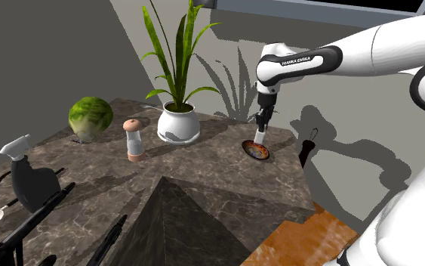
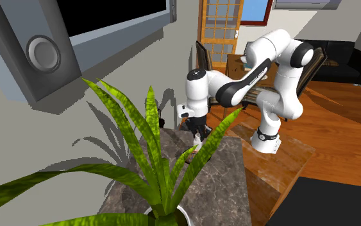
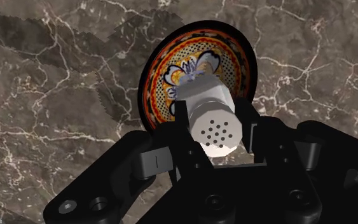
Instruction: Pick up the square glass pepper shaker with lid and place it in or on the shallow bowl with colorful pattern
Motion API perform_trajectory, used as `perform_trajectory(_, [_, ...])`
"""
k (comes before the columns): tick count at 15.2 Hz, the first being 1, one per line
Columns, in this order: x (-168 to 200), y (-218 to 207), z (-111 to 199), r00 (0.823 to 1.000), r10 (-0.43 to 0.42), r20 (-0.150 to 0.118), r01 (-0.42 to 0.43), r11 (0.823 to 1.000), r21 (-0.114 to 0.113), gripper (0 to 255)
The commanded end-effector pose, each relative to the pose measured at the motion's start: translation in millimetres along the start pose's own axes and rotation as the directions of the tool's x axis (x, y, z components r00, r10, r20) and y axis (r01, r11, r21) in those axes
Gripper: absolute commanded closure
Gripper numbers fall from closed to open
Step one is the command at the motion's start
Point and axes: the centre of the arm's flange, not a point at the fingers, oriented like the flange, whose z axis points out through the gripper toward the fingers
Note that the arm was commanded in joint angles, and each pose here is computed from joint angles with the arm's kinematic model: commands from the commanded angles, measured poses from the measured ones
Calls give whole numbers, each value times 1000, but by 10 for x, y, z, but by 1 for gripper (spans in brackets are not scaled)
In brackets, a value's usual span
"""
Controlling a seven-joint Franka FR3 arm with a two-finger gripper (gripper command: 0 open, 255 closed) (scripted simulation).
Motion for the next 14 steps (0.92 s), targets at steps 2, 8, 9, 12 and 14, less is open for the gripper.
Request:
perform_trajectory(2, [28,-4,151,1000,0,-1,0,1000,0,255])
perform_trajectory(8, [60,-3,374,1000,0,-1,0,1000,0,255])
perform_trajectory(9, [60,-3,374,1000,0,-1,0,1000,0,255])
perform_trajectory(12, [60,-3,374,1000,0,-1,0,1000,0,255])
perform_trajectory(14, [61,-3,374,1000,0,0,0,1000,0,255])
